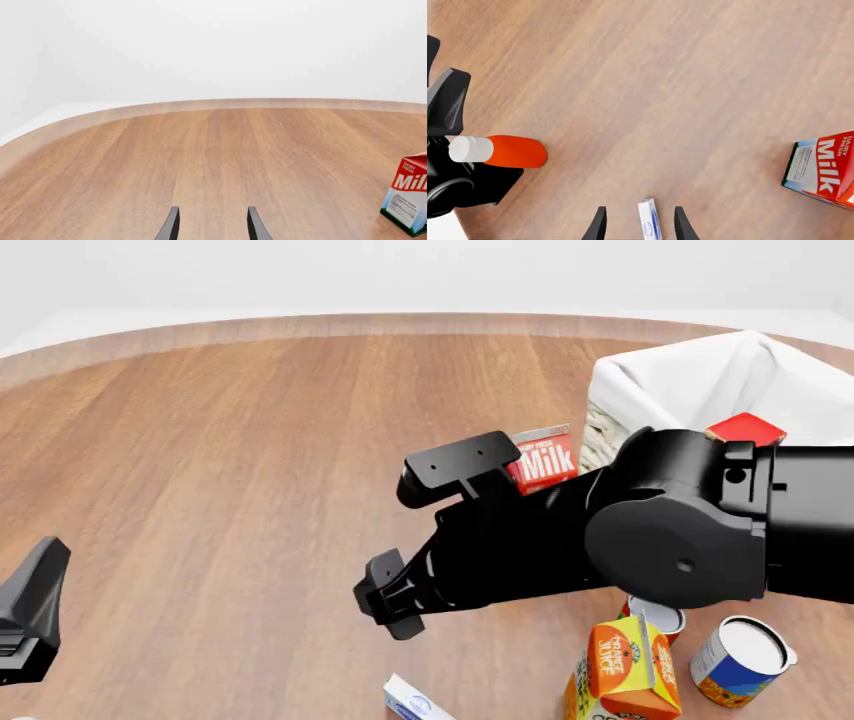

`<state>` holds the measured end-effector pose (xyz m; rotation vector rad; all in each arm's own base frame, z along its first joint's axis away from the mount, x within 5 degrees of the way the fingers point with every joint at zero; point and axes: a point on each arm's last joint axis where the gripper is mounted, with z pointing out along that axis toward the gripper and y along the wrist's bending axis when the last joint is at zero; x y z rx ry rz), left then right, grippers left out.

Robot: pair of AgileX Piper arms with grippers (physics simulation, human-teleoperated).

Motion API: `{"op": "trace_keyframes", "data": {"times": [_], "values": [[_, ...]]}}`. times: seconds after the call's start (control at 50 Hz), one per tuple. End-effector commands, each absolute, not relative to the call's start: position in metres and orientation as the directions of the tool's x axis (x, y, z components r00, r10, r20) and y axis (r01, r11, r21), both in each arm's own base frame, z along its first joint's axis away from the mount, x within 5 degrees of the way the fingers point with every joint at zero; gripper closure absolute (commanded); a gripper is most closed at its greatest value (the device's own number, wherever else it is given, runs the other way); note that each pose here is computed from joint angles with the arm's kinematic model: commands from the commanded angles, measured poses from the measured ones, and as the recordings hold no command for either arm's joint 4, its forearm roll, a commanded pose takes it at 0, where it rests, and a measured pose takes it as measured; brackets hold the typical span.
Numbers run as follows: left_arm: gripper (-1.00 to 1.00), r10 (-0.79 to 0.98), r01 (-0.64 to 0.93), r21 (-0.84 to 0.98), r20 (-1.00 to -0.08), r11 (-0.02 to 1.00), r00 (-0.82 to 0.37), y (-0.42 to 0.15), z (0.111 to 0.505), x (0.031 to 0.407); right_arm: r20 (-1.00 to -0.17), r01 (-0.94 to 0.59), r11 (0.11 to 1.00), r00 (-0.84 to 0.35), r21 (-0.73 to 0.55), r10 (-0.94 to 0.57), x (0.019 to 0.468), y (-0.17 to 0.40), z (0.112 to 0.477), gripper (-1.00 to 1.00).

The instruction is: Pick up the cream cheese box and the butter, and put them in the basket.

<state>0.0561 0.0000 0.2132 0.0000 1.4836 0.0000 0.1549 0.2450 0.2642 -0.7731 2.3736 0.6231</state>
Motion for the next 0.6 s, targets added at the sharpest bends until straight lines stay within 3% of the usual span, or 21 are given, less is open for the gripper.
{"op": "trace_keyframes", "data": {"times": [0.02, 0.6], "values": [[-1.0, 0.0, 0.0, 0.0, -0.996, 1.0, 0.087, 0.0, 0.213, 0.056, -0.623, -0.634, 0.729, -0.686, 0.257, -0.377, 0.154, 0.246, 0.258, -1.0], [-1.0, 0.0, 0.0, 0.0, -0.996, 1.0, 0.087, 0.0, 0.213, 0.056, -0.583, -0.608, 0.749, -0.719, 0.265, -0.378, 0.151, 0.244, 0.232, -1.0]]}}
